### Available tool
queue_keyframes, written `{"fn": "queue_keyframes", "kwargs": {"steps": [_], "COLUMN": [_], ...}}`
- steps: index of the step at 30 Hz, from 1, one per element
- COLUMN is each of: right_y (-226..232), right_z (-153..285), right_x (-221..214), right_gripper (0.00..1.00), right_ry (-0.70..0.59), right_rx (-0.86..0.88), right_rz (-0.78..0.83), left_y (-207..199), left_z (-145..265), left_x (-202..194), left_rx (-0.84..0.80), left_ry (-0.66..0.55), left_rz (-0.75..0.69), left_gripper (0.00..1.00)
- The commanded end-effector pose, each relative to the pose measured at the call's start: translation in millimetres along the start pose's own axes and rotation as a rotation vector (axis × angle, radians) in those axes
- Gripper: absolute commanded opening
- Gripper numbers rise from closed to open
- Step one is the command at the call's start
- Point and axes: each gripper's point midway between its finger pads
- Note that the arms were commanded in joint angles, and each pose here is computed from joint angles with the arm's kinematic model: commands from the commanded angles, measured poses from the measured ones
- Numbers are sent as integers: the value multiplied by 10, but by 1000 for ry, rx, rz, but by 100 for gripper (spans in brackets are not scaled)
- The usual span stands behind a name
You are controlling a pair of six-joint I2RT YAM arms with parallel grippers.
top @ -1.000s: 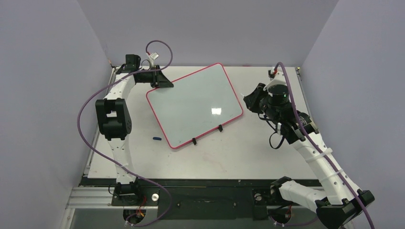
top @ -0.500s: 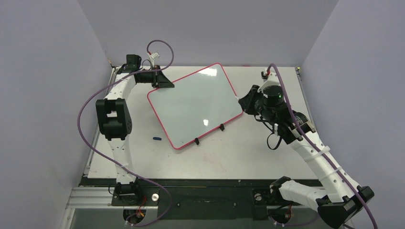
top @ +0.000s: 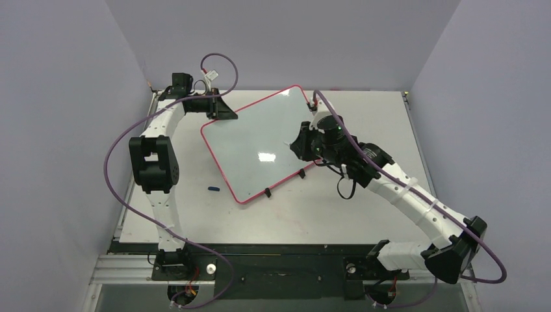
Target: Write a sentence on the whiteboard
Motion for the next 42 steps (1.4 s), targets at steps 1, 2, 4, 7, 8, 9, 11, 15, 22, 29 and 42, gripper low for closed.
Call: {"fn": "queue_keyframes", "kwargs": {"steps": [1, 2, 4, 7, 8, 9, 11, 15, 22, 29, 42], "right_y": [518, 635, 803, 1013, 1083, 1162, 1263, 1491, 1695, 1650, 1556], "right_z": [-69, -120, -204, -313, -377, -366, -460, -625, -970, -1172, -1124], "right_x": [260, 256, 259, 274, 293, 392, 396, 400, 293, 168, 229], "right_gripper": [0, 0, 0, 0, 0, 0, 0, 0, 0, 0, 0], "right_ry": [-52, -41, -26, -6, -4, -22, -14, 3, 44, 67, 47], "right_rx": [134, 152, 171, 182, 169, 177, 168, 194, 199, 161, 139], "right_rz": [58, 69, 85, 89, 89, 83, 76, 55, 36, 40, 58], "left_y": [-181, -203, -239, -255, -279, -282, -320, -414, -479, -515, -607], "left_z": [-45, -40, -35, -19, -6, -12, -7, 6, -37, -76, 139], "left_x": [-32, -29, -34, -46, -38, -50, -50, -63, -110, -166, -93], "left_rx": [44, 44, 50, 60, 62, 62, 67, 80, 92, 99, 153], "left_ry": [17, 17, 16, 13, 8, 10, 7, 8, 24, 51, 31], "left_rz": [-112, -117, -123, -129, -137, -138, -148, -191, -223, -247, -287], "left_gripper": [0, 0, 0, 0, 0, 0, 0, 0, 0, 0, 0]}}
Point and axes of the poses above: each gripper's point midway between its finger pads, its own z axis back along the fingers, its own y axis along the line the jaws close on, x = y × z, and after that the axes turned 2 degrees about z, right-handed
